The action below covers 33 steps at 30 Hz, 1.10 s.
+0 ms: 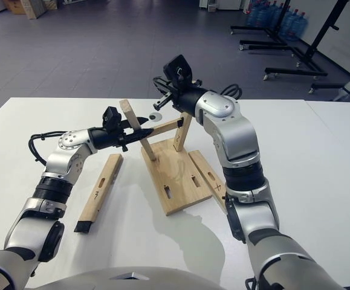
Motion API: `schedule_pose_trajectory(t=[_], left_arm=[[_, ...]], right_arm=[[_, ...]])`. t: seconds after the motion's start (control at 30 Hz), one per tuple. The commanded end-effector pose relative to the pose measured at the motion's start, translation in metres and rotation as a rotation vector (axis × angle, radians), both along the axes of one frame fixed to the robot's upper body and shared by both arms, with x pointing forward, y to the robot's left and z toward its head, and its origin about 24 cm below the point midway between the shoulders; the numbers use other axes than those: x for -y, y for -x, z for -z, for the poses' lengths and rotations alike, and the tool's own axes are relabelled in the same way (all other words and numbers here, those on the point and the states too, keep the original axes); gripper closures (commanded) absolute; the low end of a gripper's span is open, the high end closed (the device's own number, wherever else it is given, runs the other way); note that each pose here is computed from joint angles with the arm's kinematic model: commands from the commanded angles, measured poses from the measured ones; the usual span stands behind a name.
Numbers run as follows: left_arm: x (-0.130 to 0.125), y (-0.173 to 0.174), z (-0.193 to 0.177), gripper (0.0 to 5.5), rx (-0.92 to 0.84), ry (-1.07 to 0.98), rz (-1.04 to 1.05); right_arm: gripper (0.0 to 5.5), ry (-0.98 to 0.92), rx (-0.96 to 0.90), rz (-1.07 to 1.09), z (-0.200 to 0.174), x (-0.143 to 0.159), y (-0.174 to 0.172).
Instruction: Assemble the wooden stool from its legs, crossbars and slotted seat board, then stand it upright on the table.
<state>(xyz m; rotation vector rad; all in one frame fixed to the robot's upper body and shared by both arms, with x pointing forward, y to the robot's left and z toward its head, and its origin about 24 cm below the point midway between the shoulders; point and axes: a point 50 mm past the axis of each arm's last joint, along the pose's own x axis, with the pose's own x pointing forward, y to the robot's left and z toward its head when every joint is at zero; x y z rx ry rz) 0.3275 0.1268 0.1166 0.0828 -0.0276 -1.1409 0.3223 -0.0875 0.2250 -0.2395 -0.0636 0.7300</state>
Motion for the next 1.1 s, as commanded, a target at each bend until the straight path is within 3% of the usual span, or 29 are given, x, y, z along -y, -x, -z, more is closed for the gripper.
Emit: schedule_pose_trajectory(t=[0.03,0.37,0.43,0.63,0.7,0.8,1.03,1.1], left_arm=[[-0.005,0.000,0.005,3.48,0.001,-0.066,-0.047],[-0.006,-0.001,0.005,3.48,0.001,-0.082,-0.055],[-0.005,0.000,0.006,3.48,0.000,-0.087,-0.049],[0.000,0.001,0.007,3.48,0.002,-0.086,-0.032],[-0.001,0.002,0.007,3.48,0.000,-0.089,-0.031],[-0.003,0.003,0.008,3.48,-0.003,-0.095,-0.036],[-0.002,0.005,0.008,3.48,0.001,-0.094,-0.033],[-0.002,0.005,0.007,3.48,0.001,-0.085,-0.037]], right_arm=[[5.47,-0.002,-0.024,0.022,0.001,0.004,-0.005],[5.47,-0.044,-0.053,0.029,0.007,-0.004,-0.009],[5.47,-0.031,-0.097,0.027,0.027,-0.004,-0.006],[5.47,0.048,-0.368,0.078,0.131,0.011,0.007],[5.47,0.056,-0.397,0.085,0.145,0.013,0.009],[5.47,-0.007,-0.332,0.061,0.121,0.007,0.004],[5.47,-0.137,-0.030,0.004,-0.007,0.005,0.001],[5.47,-0.138,-0.014,0.006,-0.014,0.003,0.003]])
